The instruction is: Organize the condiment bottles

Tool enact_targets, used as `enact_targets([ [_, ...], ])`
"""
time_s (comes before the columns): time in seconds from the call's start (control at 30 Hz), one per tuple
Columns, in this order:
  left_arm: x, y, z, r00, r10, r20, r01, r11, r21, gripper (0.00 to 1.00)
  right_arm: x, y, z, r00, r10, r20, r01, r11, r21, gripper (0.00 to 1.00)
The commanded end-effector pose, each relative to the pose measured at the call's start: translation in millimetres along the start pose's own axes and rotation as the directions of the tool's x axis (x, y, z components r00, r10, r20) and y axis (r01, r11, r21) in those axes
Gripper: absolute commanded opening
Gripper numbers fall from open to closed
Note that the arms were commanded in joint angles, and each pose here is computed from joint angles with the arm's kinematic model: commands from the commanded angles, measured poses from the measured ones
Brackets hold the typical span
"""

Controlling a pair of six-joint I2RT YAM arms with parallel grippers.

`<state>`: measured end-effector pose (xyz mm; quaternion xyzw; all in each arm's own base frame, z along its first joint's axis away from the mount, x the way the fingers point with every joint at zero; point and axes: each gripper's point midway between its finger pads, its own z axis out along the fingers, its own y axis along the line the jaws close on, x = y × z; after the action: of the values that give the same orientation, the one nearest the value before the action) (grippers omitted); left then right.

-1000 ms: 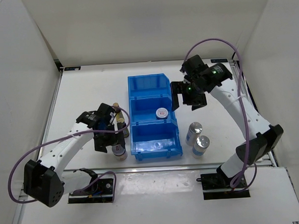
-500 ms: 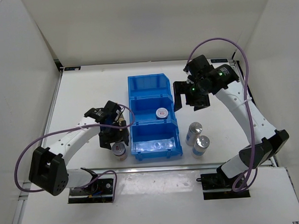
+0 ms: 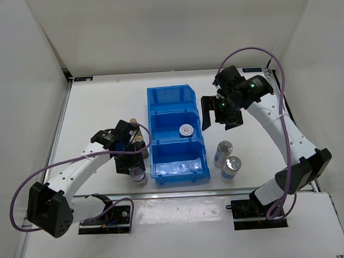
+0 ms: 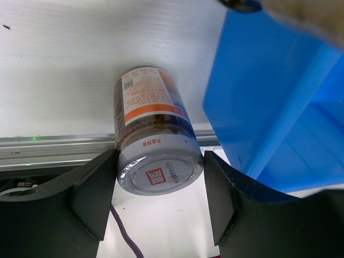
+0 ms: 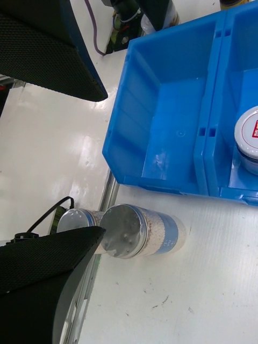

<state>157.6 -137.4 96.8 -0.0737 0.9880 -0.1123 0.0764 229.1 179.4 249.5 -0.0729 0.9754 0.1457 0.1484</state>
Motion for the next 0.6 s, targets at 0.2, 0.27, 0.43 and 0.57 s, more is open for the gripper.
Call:
enact_targets([
  [0.2,8.5,-11.1,-6.2,1.000,-0.008,-0.009,0.009,0.997,0.082,0.77,9.4,-4.9,-6.4,1.000,-0.003,-0.015,0.003,1.000,-0.006,1.00],
  [0.27,9.3,-9.6,-2.2,1.000,-0.001,-0.027,0.003,0.998,0.068,0.82,10.0,-3.8,-6.6,1.000,-0.013,-0.019,0.012,1.000,-0.014,1.00],
  [0.43,10.0,-8.5,1.2,0.999,-0.004,-0.042,0.006,0.998,0.056,0.89,8.7,-6.0,-6.8,1.000,-0.004,-0.016,0.004,1.000,-0.011,1.00],
  [0.57,13.6,-6.9,4.3,0.998,0.003,-0.062,0.000,0.999,0.052,0.90,10.5,-7.0,-4.9,1.000,-0.003,-0.025,0.003,1.000,-0.008,1.00],
])
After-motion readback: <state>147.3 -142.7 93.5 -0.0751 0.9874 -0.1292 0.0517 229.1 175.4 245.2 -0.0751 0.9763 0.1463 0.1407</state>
